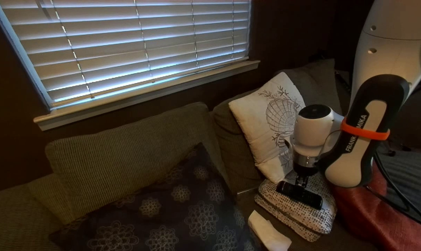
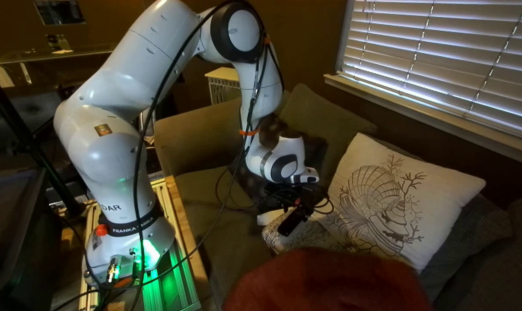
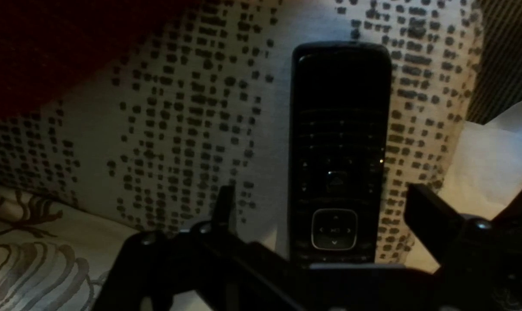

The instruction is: Move the blanket to the right and the remote to the left

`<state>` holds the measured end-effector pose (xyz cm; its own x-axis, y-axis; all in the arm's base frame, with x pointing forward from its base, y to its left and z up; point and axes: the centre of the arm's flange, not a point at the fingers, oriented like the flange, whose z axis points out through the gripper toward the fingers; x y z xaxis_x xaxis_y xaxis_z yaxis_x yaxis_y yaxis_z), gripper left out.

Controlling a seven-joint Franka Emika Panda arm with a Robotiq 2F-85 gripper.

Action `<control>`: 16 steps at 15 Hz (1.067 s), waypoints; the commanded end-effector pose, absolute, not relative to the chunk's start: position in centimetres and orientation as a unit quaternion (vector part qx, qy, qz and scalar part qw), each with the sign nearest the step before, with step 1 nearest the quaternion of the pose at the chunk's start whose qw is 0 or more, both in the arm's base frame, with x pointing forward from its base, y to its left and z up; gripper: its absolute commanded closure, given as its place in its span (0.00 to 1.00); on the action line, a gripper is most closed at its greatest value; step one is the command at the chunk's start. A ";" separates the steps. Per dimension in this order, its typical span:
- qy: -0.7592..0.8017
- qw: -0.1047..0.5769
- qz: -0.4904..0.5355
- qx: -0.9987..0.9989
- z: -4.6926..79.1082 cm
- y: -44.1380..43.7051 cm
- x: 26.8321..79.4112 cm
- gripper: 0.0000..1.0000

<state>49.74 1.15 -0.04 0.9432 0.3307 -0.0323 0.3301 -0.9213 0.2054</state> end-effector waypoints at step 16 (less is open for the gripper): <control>0.114 0.052 0.051 0.991 13.2 -3.7 43.9 0.00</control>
<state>46.43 -2.44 8.44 0.9681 0.2449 0.0537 0.2342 -0.9597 0.1550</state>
